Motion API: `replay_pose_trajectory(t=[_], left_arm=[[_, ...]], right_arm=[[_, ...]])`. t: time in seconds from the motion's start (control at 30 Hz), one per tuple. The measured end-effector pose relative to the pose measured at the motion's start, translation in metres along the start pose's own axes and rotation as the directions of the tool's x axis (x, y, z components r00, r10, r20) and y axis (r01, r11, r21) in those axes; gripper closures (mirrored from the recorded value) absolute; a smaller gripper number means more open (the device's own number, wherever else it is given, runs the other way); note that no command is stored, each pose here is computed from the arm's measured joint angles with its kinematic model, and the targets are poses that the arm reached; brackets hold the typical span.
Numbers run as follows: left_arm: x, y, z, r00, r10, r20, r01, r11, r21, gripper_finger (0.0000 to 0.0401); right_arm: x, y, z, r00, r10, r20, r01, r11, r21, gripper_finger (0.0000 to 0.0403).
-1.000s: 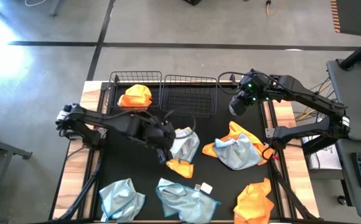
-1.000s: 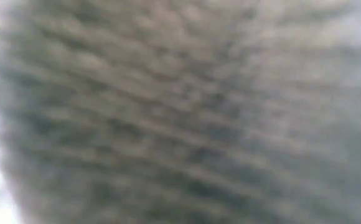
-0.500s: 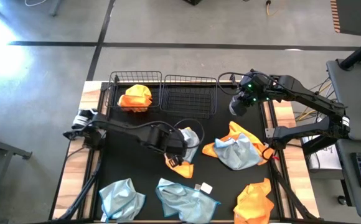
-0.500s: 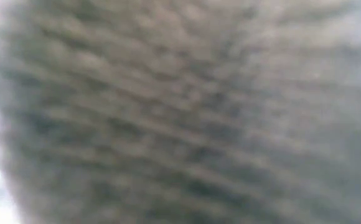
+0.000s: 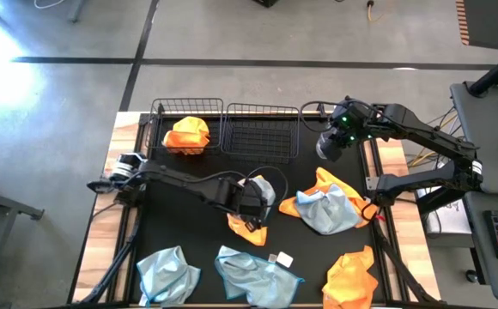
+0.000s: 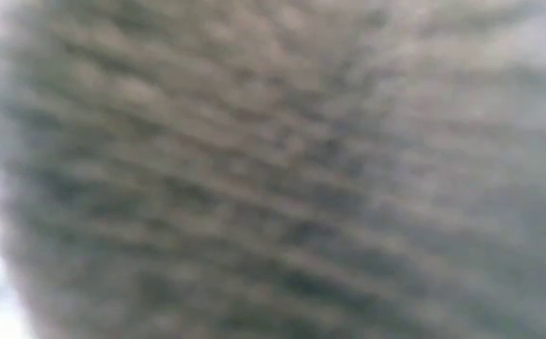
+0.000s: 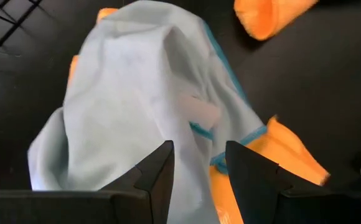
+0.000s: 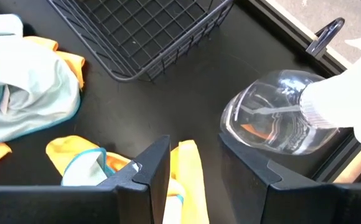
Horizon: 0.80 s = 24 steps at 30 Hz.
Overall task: Sort microfiber towel by color & place in baskets
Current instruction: Put the blue microfiber cloth into the right black wire basket
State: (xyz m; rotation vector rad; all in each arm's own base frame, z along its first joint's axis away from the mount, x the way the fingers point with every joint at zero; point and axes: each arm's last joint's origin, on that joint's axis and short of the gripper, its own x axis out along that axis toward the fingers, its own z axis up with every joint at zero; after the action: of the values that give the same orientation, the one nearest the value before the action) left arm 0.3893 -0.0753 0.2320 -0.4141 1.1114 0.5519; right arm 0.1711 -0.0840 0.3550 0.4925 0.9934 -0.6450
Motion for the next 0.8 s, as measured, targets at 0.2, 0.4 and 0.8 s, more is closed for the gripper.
replay_pose_trajectory(t=[0.2,0.4,0.8], left_arm=[[0.012,0.002,0.002,0.998,0.066,0.021,-0.066,0.998,0.000,0.0272],[0.026,0.007,0.004,0.992,0.124,0.006,-0.124,0.992,0.004,0.0272],[0.057,0.009,0.001,0.980,0.191,-0.052,-0.191,0.981,0.017,0.0271]], right_arm=[[0.000,0.000,0.000,1.000,0.000,0.000,0.000,1.000,0.010,0.0277],[0.000,0.000,0.000,1.000,0.001,0.000,-0.001,1.000,0.010,0.0277],[0.000,0.000,0.000,1.000,0.004,-0.001,-0.004,1.000,0.028,0.0277]])
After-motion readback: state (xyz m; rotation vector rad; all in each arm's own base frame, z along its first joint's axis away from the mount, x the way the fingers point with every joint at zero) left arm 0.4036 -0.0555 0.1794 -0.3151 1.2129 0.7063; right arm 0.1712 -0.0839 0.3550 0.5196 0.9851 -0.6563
